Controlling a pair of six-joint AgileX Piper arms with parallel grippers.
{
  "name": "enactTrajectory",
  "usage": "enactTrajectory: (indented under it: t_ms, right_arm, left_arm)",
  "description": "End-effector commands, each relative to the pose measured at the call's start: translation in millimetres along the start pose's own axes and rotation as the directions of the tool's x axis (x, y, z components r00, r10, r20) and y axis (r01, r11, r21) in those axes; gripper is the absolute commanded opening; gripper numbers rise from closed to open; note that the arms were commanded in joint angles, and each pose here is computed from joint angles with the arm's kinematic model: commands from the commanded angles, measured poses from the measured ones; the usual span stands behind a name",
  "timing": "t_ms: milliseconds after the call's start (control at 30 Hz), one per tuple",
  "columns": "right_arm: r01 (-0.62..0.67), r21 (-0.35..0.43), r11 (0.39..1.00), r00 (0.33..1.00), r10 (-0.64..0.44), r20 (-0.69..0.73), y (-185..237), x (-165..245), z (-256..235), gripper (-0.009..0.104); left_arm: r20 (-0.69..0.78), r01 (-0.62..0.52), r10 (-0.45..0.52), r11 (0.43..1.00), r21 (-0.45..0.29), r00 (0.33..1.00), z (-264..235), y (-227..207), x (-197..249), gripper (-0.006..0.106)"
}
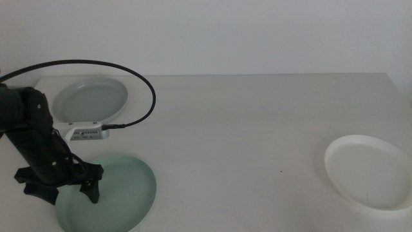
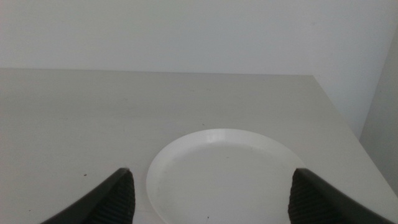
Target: Stack the three bowls on top of each other.
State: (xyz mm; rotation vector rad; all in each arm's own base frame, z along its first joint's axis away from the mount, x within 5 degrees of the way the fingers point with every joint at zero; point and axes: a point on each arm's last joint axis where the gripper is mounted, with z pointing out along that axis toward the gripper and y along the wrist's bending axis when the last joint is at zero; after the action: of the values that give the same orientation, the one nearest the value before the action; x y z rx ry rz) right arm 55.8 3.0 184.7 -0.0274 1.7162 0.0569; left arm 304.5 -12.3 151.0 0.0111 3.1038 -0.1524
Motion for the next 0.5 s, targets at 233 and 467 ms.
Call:
enactTrajectory:
  t_ms: [233,467]
  right_arm:
    - [0.015,0.001,1.000,0.993,-0.015,0.113,0.1,-10.5,-2.9,0.063]
    - [0.015,0.001,1.000,0.993,-0.015,0.113,0.1,-10.5,-2.9,0.063]
  left_arm:
    - [0.027,0.004,-0.003,1.000,-0.019,1.000,-7.8,1.0,-3.0,0.040]
    - [0.021,0.005,-0.003,0.998,-0.061,1.000,-8.3,4.8,-2.8,0.000]
